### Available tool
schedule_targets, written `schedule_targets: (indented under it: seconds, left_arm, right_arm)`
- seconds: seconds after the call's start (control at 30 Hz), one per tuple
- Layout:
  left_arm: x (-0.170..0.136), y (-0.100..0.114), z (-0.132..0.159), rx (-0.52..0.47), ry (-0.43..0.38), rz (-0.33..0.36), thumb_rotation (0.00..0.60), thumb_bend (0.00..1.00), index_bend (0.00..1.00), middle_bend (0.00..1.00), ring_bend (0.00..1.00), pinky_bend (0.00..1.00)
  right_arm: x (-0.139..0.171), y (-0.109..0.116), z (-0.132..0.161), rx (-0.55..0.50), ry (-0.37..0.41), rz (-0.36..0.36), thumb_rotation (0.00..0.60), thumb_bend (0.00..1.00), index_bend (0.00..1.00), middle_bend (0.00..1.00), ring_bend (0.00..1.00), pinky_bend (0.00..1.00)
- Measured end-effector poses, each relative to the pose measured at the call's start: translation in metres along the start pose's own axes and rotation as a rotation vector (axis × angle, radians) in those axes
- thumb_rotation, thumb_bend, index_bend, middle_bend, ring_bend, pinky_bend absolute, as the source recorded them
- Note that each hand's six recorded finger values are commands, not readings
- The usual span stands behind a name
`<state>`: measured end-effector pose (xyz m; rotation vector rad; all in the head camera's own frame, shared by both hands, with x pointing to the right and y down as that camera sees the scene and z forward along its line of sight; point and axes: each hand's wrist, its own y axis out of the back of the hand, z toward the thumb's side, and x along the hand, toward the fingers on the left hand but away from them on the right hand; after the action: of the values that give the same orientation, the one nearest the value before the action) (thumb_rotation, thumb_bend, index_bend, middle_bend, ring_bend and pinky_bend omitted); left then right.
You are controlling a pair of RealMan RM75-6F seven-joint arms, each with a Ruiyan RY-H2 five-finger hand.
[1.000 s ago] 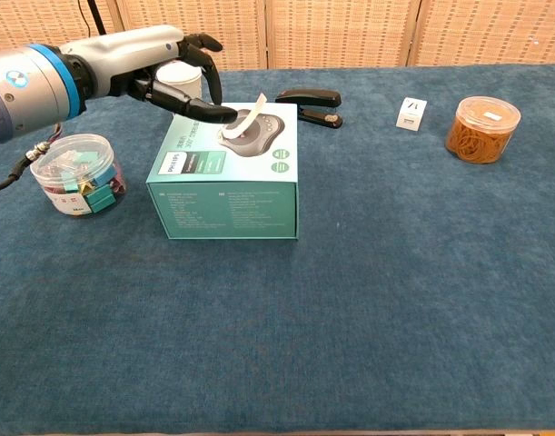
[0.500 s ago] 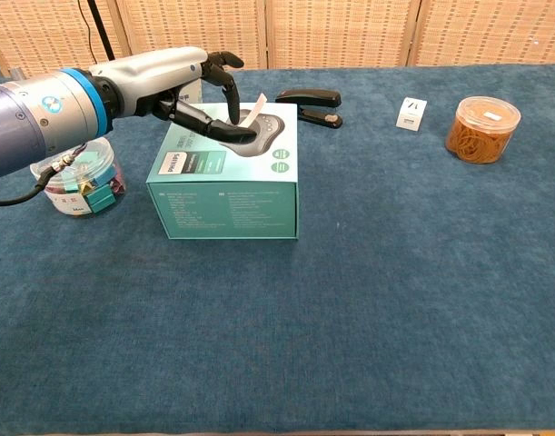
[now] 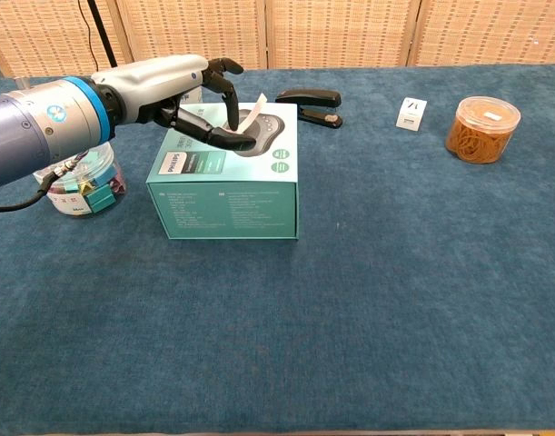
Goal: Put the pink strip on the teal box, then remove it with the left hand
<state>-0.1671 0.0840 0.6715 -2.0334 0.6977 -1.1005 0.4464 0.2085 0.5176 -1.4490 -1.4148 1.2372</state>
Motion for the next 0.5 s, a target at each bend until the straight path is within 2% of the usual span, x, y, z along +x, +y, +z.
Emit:
schedule_targets:
  seconds: [0.5]
  left_arm:
    - [-0.0023, -0.0011, -0.0056, -0.001, 0.024, -0.009, 0.211, 0.00, 0.45, 0.00, 0.00, 0.00]
  right_arm:
    - [0.0004, 0.0016, -0.0002, -0.014, -0.002, 0.001, 0.600, 0.00, 0.04, 0.00, 0.00, 0.00]
